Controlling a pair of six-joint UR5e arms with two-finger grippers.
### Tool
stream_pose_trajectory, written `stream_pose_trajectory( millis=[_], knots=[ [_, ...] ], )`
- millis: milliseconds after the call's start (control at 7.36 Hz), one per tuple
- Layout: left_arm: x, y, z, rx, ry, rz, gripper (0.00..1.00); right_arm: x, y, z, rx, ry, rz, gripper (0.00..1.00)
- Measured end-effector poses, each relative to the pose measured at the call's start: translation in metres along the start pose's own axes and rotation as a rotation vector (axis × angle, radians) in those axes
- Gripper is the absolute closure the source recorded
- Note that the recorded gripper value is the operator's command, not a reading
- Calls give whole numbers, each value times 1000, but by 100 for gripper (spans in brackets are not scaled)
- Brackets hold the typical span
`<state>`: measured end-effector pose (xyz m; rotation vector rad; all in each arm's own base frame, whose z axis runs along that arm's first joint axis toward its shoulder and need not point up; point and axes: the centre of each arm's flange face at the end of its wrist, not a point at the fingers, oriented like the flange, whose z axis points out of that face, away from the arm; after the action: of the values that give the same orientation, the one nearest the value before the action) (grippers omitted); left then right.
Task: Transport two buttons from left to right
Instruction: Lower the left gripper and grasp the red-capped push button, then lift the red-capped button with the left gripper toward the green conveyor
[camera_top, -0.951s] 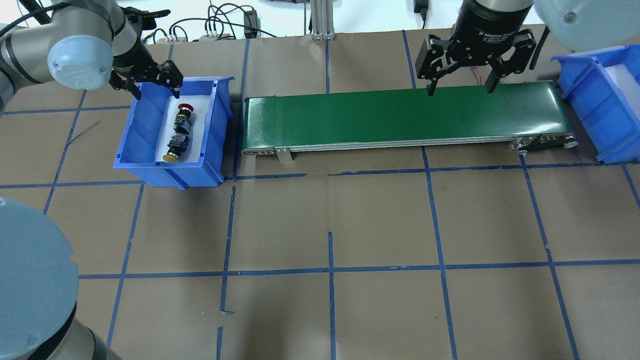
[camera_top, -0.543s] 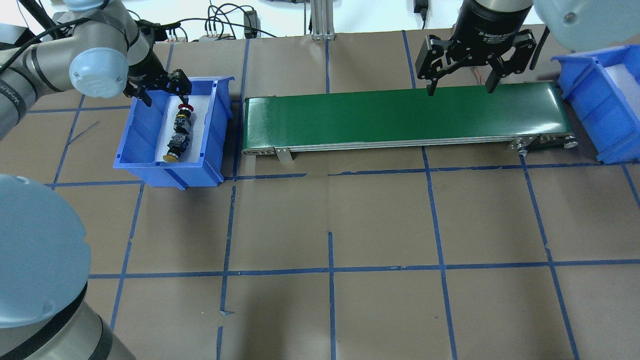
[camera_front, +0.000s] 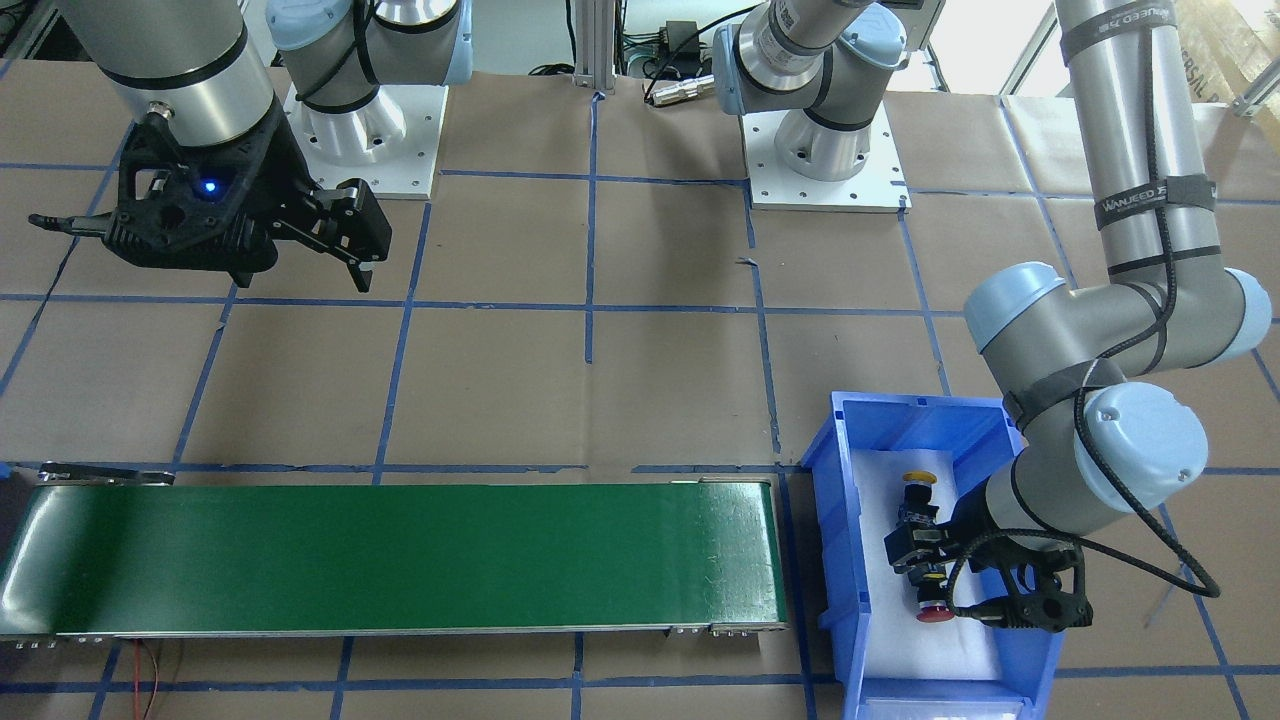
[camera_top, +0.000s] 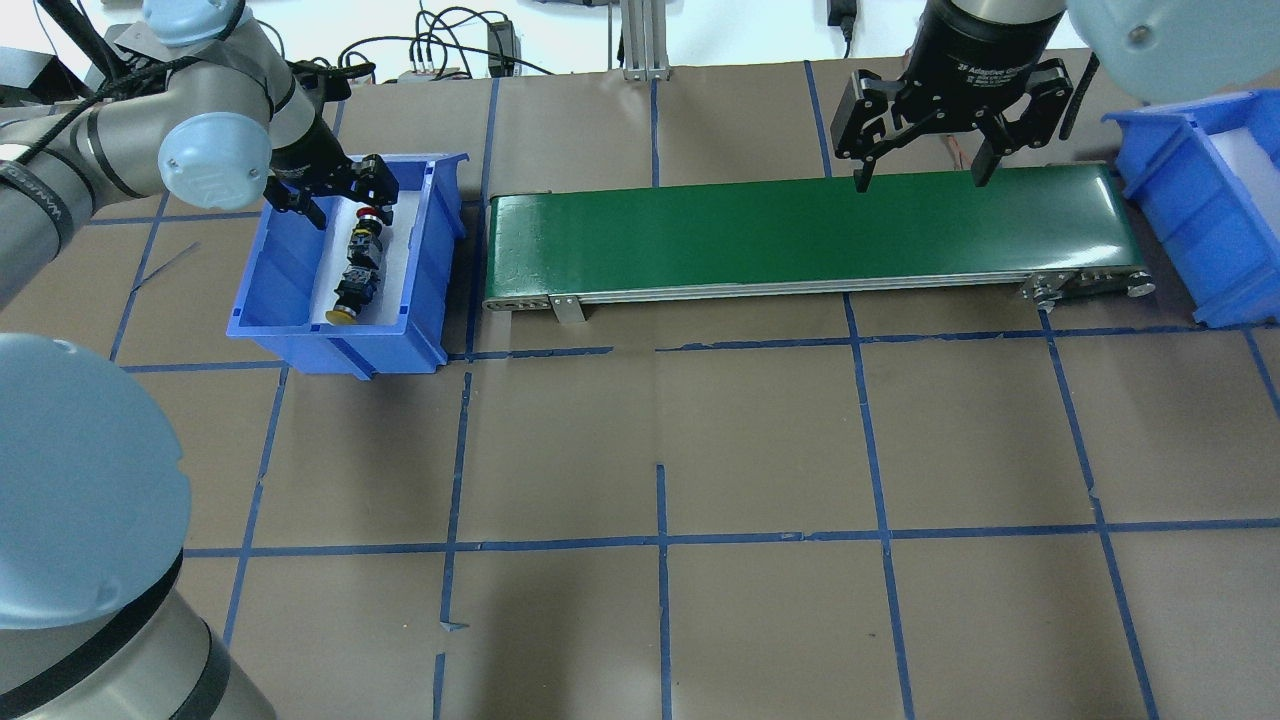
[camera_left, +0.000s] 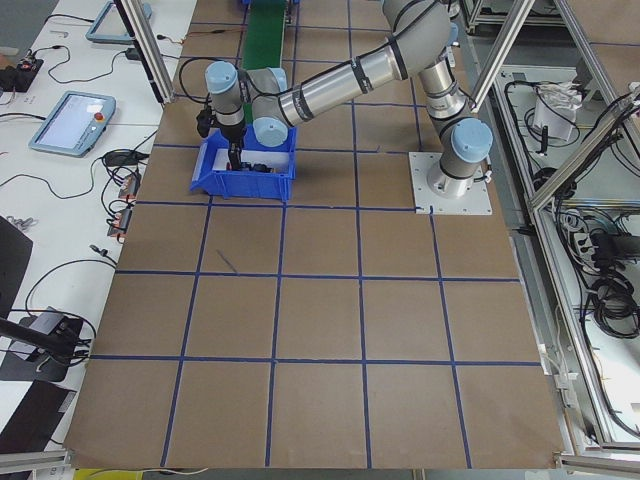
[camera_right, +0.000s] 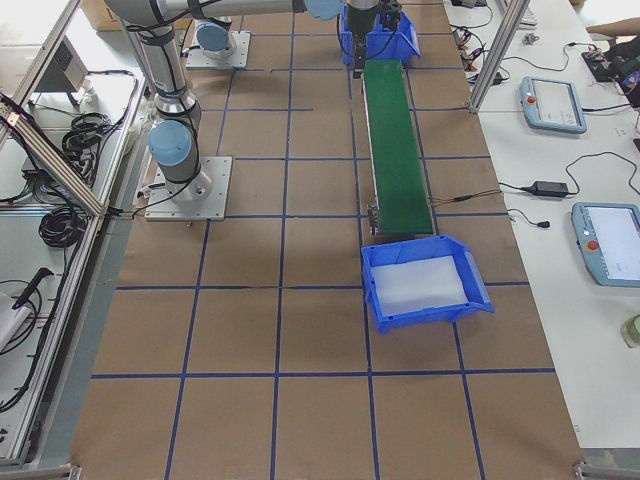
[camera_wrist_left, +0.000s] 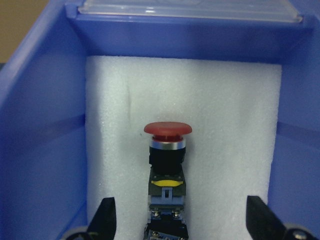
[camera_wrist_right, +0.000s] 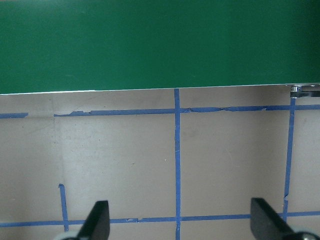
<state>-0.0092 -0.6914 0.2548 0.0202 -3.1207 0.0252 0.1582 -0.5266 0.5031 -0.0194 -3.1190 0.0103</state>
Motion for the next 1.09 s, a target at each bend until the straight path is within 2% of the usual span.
stream_pose_trajectory(
  millis=[272, 408, 679, 815, 951, 1087],
  knots=[
    [-2, 0, 12, -22, -3, -1, 16, 0, 0, 0, 0, 0, 0, 0],
    [-2, 0, 21, -37, -2, -2, 19, 0, 0, 0, 0, 0, 0, 0],
    [-2, 3, 32, -55, 0, -7, 40, 0, 0, 0, 0, 0, 0, 0],
    [-2, 4, 33, -57, 0, -11, 62, 0, 0, 0, 0, 1, 0, 0],
    [-3, 5, 30, -50, -2, -22, 81, 0, 0, 0, 0, 1, 0, 0],
    [-6, 5, 25, -42, -10, -40, 86, 0, 0, 0, 0, 1, 0, 0]
  ],
)
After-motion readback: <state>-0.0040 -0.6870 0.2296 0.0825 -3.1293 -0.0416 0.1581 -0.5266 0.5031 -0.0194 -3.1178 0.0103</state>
